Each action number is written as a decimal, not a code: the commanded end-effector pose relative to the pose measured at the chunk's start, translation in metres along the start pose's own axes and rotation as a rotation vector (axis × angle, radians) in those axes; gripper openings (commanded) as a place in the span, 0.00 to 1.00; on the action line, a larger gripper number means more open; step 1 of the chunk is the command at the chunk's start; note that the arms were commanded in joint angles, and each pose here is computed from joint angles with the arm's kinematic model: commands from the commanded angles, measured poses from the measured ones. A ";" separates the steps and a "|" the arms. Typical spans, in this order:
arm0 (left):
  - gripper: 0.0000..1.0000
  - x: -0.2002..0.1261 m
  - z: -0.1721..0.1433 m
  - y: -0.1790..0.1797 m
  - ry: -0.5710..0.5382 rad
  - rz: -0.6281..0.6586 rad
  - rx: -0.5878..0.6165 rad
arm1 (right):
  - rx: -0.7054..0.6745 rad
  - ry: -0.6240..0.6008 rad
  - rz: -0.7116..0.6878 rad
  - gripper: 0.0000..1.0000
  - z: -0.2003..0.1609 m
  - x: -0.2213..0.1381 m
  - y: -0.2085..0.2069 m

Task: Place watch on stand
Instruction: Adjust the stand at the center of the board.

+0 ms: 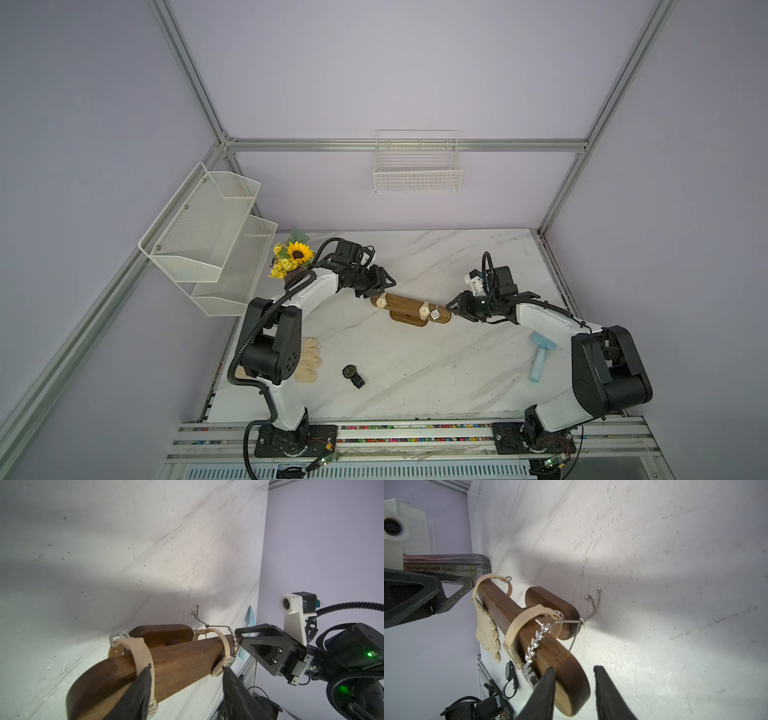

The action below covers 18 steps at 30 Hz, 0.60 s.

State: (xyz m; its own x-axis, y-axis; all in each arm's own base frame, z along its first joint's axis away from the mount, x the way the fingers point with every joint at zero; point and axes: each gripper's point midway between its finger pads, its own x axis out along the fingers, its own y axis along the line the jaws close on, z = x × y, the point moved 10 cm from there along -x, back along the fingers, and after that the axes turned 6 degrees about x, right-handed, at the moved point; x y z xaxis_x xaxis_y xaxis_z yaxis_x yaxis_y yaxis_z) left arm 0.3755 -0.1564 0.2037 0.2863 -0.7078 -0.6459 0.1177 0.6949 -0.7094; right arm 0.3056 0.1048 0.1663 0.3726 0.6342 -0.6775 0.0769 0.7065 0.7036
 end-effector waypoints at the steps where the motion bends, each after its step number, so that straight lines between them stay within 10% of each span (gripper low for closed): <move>1: 0.54 -0.022 0.007 -0.004 -0.061 0.010 0.038 | -0.019 -0.020 0.006 0.35 0.003 -0.004 0.002; 18: 0.54 -0.007 -0.010 -0.006 -0.003 -0.001 0.014 | -0.015 -0.013 0.013 0.35 0.004 -0.002 0.002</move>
State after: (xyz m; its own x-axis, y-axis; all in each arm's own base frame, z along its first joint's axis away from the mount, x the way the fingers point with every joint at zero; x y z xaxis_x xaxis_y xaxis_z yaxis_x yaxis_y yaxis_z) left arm 0.3747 -0.1498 0.1974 0.2908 -0.6840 -0.6690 0.0992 0.7170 -0.6899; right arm 0.3058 0.1042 0.1663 0.3736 0.6337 -0.6773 0.0781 0.7061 0.7038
